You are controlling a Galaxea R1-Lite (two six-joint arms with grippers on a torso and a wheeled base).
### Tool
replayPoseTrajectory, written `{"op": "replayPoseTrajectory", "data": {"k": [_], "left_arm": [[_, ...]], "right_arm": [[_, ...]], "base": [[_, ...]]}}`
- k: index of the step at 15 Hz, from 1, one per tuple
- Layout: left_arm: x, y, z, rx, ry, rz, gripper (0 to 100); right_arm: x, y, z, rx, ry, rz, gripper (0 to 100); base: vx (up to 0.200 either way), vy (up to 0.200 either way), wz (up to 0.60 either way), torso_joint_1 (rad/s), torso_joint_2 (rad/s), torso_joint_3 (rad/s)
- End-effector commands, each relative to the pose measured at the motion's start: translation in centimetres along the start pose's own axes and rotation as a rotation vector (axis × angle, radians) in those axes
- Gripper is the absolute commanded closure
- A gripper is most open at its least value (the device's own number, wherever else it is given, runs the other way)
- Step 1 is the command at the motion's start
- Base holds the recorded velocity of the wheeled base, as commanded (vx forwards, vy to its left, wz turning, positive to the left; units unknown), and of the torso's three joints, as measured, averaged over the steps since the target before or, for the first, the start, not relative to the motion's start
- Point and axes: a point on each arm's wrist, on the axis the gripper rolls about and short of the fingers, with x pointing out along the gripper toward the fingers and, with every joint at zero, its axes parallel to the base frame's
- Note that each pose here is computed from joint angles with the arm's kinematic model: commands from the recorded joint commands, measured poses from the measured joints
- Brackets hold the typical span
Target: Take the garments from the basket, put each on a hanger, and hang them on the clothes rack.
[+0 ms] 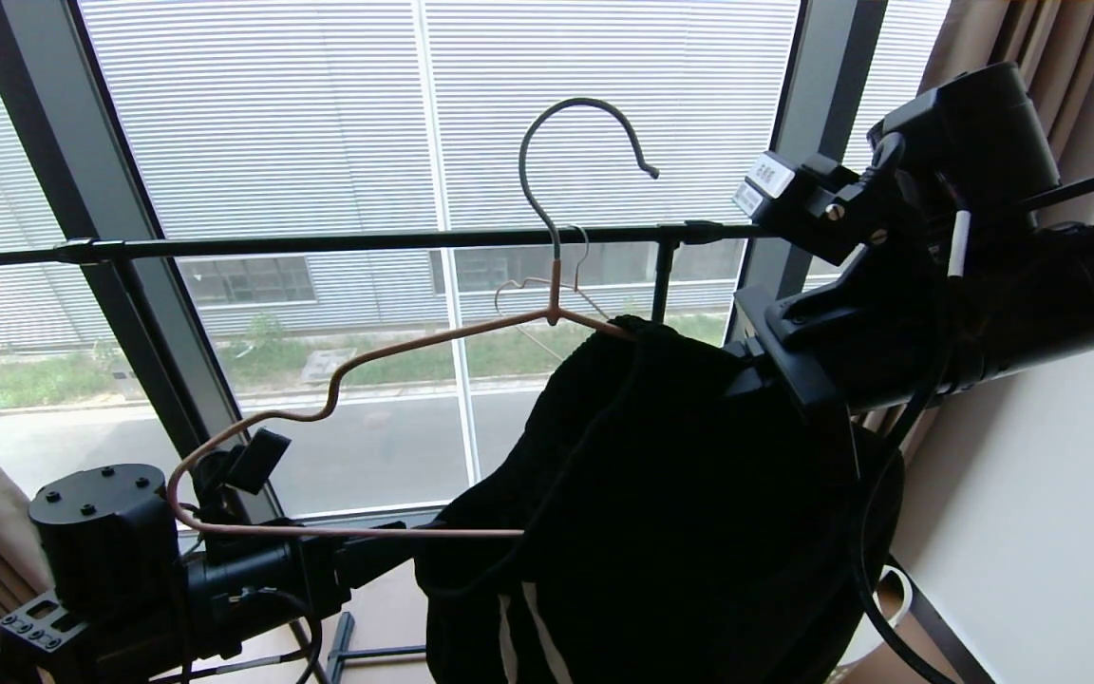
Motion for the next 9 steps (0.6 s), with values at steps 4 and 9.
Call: {"op": "replayPoseTrajectory", "data": {"k": [4, 9], "left_arm": [[0.64, -0.26, -0.39, 0.002, 0.025, -0.017, 100], [0.69, -0.33, -0.53, 0.003, 0.031, -0.02, 100]], "right_arm": [[0.37, 0.46, 0.35, -0.023, -0.021, 0.035, 100], [0.43, 0.69, -0.29, -0.028, -0.029, 0.036, 100]], "base": [[0.0, 0.0, 0.0, 0.0, 0.0, 0.0], [0.0, 0.0, 0.0, 0.0, 0.0, 0.0]]}}
